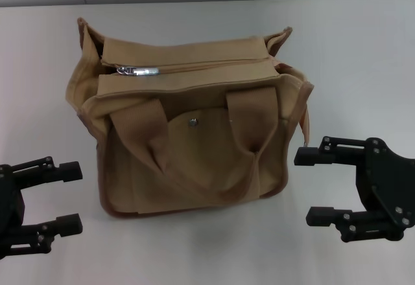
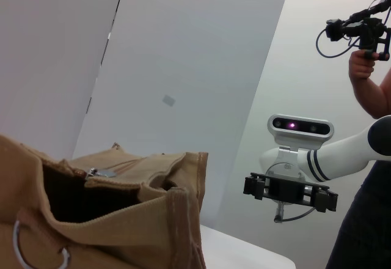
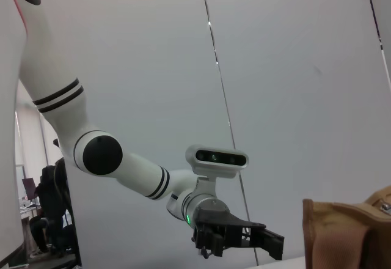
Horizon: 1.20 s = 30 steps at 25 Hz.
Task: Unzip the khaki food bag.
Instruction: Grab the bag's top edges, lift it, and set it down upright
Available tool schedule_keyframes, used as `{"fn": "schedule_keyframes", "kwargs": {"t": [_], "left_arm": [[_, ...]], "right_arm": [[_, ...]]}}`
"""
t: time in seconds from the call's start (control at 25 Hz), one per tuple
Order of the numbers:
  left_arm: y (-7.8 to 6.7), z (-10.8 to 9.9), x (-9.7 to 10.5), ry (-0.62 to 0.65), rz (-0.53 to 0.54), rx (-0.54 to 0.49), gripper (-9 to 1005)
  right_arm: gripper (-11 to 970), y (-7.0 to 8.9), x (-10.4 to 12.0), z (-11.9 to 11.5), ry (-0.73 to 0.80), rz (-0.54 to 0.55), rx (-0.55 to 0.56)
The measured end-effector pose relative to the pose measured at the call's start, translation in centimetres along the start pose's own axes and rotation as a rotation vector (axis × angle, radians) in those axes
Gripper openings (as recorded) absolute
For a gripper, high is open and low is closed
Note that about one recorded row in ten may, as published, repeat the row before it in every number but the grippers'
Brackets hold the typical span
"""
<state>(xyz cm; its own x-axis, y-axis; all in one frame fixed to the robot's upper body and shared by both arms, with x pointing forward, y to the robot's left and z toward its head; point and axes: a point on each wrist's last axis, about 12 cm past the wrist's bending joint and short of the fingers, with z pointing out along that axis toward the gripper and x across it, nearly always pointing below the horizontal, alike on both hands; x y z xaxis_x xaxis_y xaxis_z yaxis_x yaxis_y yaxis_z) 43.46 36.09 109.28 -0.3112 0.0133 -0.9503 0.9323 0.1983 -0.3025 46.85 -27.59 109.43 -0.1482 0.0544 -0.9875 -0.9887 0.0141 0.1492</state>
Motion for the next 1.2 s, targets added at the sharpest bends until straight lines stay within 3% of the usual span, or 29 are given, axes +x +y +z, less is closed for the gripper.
{"fn": "schedule_keyframes", "kwargs": {"t": [0.56,0.76,0.84,1.04,1.2], "left_arm": [[0.4,0.5,-0.3,-0.011,0.013,0.001,812],[0.8,0.3,0.1,-0.033,0.021,-0.092,813],[1.4,0.6,1.2,-0.029,0.021,-0.201,813],[1.8,1.4,1.9,-0.032,0.008,-0.260,813],[2.2,3.5,2.2,-0.061,0.008,-0.254,813]], "right_arm": [[741,-0.7,-0.2,1.3,-0.012,-0.005,-0.022],[741,-0.9,0.0,1.5,-0.006,-0.004,-0.008],[741,-0.8,0.1,1.5,-0.010,0.005,-0.004],[741,-1.0,0.2,1.7,-0.011,0.015,0.002],[741,-1.1,0.3,1.9,-0.012,0.022,0.006]]}}
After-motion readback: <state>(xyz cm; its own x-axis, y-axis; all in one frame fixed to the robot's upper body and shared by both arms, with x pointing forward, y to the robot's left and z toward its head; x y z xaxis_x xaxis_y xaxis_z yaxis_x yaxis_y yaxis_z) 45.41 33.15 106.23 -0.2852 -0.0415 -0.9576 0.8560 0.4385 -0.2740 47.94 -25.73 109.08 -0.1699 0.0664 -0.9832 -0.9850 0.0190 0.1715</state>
